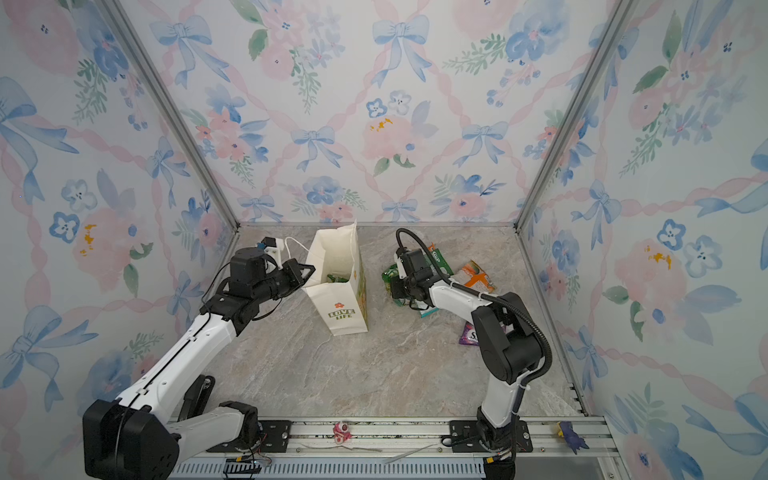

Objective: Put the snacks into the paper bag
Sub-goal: 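Lower the right gripper onto the second green Spring Tea packet's top edge, then close the right gripper on the green packet's edge, then lift the green packet upward with the right gripper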

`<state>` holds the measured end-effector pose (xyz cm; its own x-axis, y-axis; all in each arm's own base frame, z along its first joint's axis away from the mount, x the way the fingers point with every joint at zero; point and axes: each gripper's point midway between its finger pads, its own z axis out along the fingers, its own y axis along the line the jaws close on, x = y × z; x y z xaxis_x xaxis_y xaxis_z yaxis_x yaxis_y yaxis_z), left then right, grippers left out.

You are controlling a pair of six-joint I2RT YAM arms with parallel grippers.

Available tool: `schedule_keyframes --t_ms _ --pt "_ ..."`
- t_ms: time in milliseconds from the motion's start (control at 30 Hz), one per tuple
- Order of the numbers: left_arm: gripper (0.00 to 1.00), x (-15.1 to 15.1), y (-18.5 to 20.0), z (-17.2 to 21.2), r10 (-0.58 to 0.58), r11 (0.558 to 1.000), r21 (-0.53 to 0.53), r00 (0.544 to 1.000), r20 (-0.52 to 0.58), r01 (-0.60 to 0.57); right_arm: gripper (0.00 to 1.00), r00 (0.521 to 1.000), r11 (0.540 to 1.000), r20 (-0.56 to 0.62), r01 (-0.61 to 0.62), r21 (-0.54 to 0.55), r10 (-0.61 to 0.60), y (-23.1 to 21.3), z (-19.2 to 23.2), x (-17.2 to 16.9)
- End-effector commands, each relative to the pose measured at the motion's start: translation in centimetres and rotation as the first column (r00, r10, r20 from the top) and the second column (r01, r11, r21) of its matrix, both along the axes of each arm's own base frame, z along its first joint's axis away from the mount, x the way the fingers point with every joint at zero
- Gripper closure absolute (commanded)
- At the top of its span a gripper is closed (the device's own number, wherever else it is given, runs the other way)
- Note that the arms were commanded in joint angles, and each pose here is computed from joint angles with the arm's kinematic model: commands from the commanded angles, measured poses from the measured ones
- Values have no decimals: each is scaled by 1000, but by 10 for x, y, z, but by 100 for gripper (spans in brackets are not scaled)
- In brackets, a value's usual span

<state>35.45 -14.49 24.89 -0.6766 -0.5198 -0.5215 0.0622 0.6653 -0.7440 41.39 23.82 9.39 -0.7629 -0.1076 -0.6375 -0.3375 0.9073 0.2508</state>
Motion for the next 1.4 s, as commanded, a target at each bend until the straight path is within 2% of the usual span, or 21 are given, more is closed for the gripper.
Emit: schedule_keyframes --t_ms 0,500,933,1100,1367 --pt "100 -4 0 -5 -15 1000 2 1000 -15 15 93 997 994 81 -15 108 7 1 43 6" --pt "100 -2 -4 -6 -25 1000 -2 1000 -19 24 97 986 941 162 -95 324 43 2 115 7" --pt "100 -2 -4 -4 -30 1000 -2 999 -11 30 100 948 936 303 -187 297 94 -7 204 0" --pt "100 -2 -6 -4 -35 999 -3 999 -12 35 100 917 935 386 -223 275 105 -12 250 -7" --pt "100 -2 -5 -1 -32 999 -6 999 -4 32 100 833 917 537 -309 250 134 -13 325 -30"
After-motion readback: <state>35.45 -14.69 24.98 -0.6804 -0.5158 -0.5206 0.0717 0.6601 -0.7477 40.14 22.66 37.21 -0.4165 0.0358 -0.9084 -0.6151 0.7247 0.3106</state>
